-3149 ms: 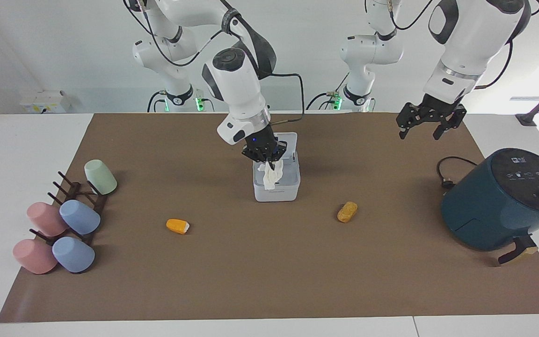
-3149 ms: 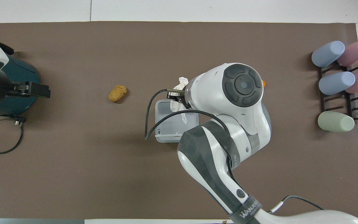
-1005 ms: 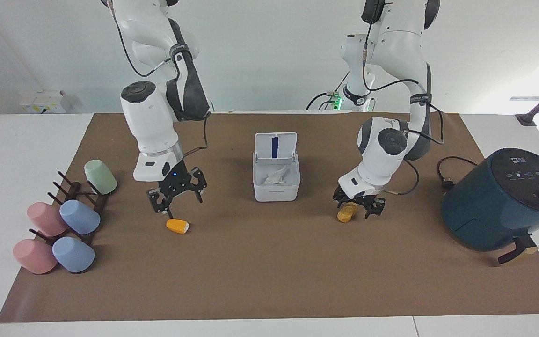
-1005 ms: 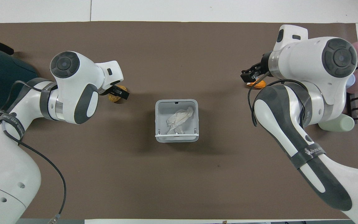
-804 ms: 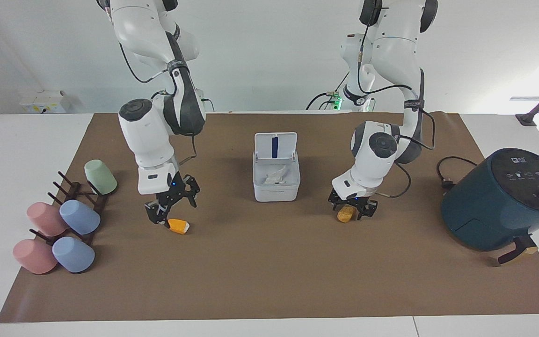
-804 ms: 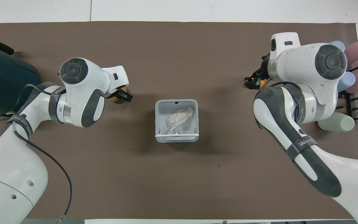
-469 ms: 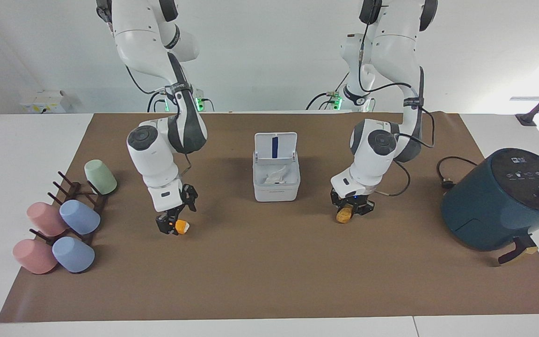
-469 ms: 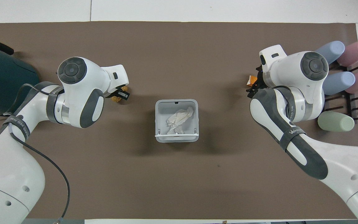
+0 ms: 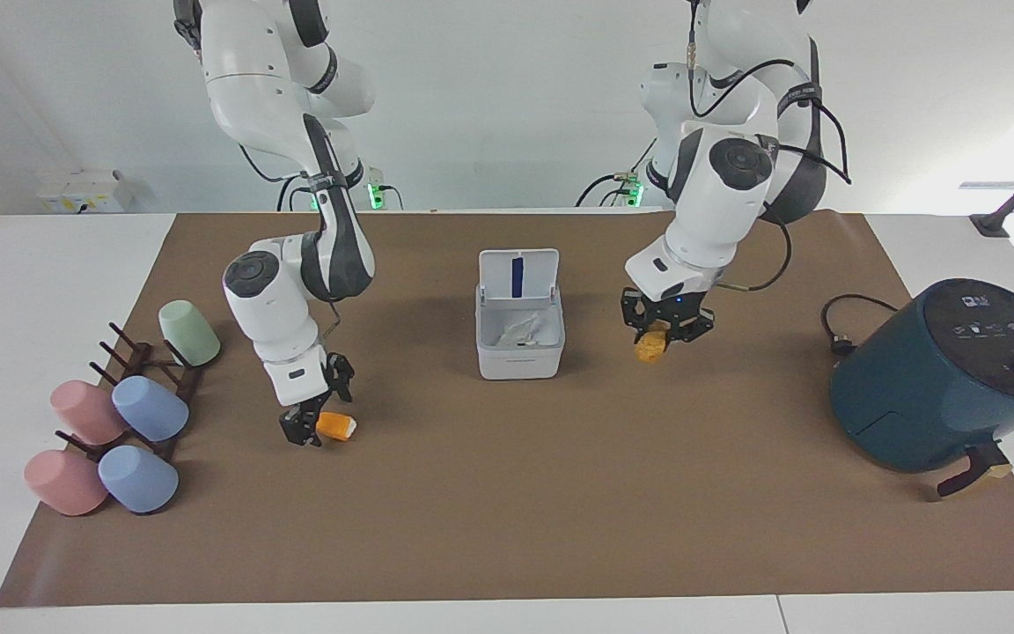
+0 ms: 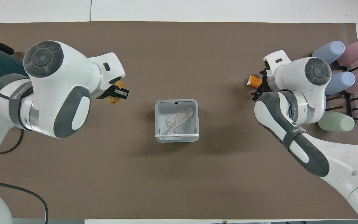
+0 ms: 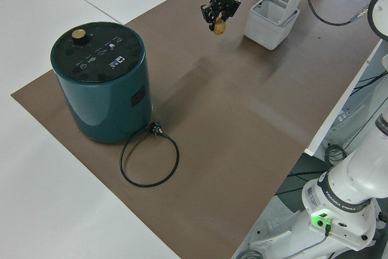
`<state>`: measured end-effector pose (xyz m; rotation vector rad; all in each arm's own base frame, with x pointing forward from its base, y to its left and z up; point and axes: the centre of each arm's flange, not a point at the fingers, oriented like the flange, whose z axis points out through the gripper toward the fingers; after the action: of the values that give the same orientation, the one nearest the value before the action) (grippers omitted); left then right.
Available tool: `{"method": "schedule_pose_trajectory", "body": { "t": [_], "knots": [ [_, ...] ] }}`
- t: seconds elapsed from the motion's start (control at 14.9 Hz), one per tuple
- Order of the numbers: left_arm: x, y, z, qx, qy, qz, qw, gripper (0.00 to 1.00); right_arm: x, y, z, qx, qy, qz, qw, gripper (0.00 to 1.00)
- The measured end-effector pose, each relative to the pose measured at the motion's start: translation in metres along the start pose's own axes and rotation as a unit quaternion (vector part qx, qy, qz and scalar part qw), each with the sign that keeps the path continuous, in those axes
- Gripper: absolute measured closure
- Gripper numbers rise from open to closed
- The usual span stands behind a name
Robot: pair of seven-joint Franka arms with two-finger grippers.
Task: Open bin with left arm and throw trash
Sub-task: 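Grasp the brown potato with the left gripper while the right gripper reaches the carrot, then drop the potato with the left gripper while the right gripper grasps the carrot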
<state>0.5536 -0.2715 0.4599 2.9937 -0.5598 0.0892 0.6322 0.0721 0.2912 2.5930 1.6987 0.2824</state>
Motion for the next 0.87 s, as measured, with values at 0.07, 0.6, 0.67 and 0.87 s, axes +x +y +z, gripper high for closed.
{"method": "schedule_pose_trajectory", "body": {
  "t": [0.07,0.6,0.67,0.87],
  "knots": [
    [-0.002,0.023,0.003,-0.013,-0.004,-0.015,1.0,0.6,0.0,0.0,0.0,-0.001,0.0,0.0,1.0,0.04],
    [-0.021,0.132,0.017,-0.088,-0.015,-0.074,0.993,0.52,0.004,0.006,-0.019,0.032,0.043,0.063,0.997,0.66],
    [-0.022,0.134,0.017,-0.088,-0.016,-0.076,0.993,0.42,0.008,0.008,-0.034,0.043,0.042,0.092,0.994,0.66],
    [-0.024,0.133,0.017,-0.086,-0.024,-0.101,0.991,0.11,0.016,0.01,-0.094,0.073,0.029,0.197,0.977,0.66]
  ]
}}
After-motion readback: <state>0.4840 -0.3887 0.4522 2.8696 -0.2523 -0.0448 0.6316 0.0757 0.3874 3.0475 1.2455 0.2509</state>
